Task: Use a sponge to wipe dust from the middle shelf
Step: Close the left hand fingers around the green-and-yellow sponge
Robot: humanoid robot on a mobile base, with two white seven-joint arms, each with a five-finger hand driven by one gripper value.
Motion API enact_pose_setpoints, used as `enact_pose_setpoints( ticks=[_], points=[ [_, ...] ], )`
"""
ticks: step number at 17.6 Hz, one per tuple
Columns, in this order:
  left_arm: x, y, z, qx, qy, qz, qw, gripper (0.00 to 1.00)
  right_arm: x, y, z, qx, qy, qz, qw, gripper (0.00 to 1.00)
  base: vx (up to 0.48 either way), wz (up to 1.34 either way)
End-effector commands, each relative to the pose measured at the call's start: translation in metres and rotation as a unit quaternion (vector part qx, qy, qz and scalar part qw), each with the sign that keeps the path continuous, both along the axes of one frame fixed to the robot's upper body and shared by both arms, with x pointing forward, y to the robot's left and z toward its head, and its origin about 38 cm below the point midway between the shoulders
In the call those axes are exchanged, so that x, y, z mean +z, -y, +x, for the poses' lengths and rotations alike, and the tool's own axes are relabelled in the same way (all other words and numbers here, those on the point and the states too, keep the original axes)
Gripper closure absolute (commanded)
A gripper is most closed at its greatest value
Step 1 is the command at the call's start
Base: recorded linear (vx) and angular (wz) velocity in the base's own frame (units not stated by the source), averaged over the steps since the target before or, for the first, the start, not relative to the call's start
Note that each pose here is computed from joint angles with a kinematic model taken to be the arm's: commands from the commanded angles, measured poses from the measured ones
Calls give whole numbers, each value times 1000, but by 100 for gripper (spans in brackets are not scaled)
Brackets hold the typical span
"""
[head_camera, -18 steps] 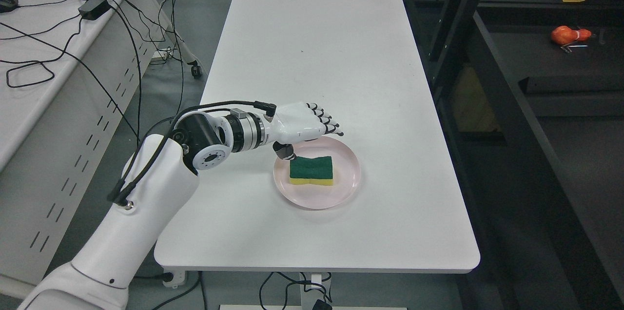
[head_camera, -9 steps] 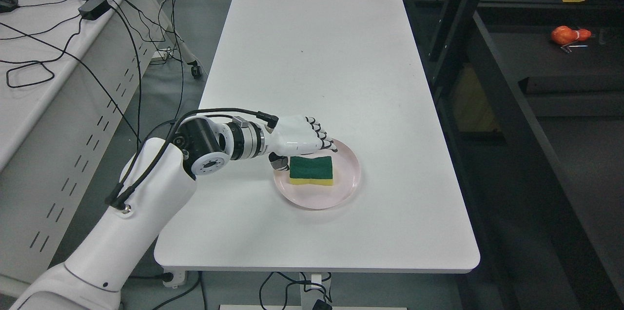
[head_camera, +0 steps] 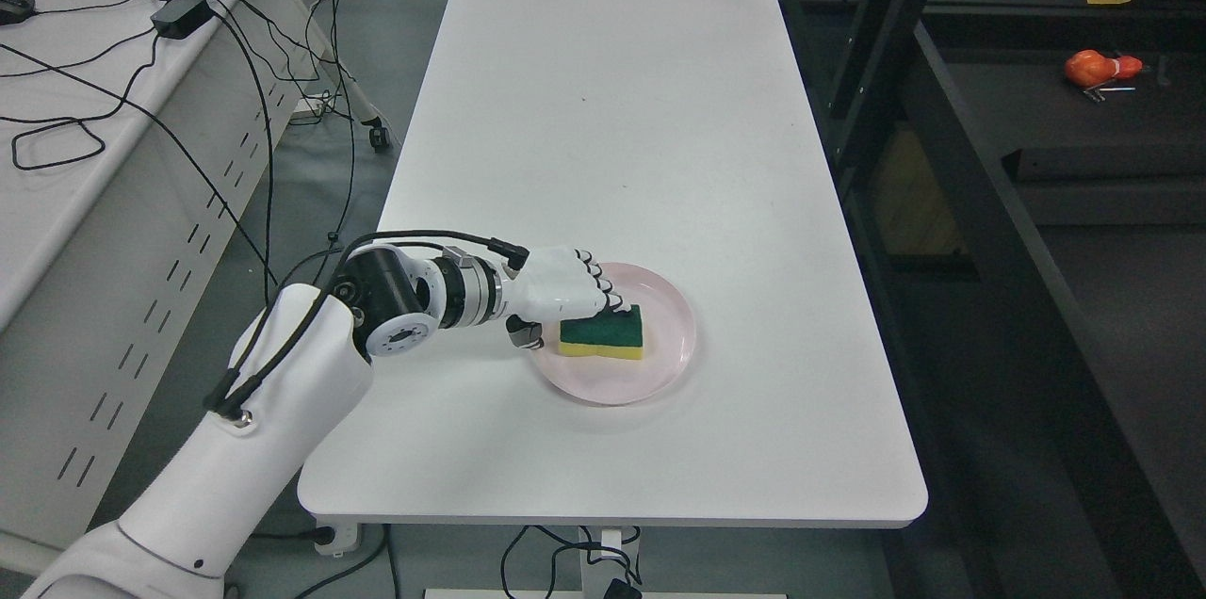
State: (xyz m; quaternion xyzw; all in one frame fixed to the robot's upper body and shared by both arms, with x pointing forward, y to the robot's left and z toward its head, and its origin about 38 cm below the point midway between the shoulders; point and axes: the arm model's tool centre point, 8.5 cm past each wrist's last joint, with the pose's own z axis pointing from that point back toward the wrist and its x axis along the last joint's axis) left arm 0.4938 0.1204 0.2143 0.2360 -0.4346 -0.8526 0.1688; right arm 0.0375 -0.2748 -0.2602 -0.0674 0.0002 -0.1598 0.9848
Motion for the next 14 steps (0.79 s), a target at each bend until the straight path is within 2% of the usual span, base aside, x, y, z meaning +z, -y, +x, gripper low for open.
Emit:
enact_pose_setpoints(
  ticks=[1, 5, 7, 8, 11, 14],
  points=[
    [-10, -5, 5, 17, -15, -1, 1000, 20, 1, 12, 6, 0, 8, -10, 1000, 0, 0, 0],
    [-2, -11, 10, 28, -11, -17, 999, 34, 1, 12, 6, 0, 8, -10, 1000, 0, 0, 0],
    [11, -16, 15, 41, -4, -47, 998, 50, 1, 12, 6, 0, 8, -10, 1000, 0, 0, 0],
    [19, -20, 18, 47, 1, -62, 997, 56, 1, 12, 6, 0, 8, -10, 1000, 0, 0, 0],
    [27, -35, 23, 61, 5, -84, 995, 64, 1, 12, 6, 0, 8, -10, 1000, 0, 0, 0],
    [32, -54, 26, 55, 5, -107, 993, 83, 1, 12, 6, 0, 8, -10, 1000, 0, 0, 0]
  ],
)
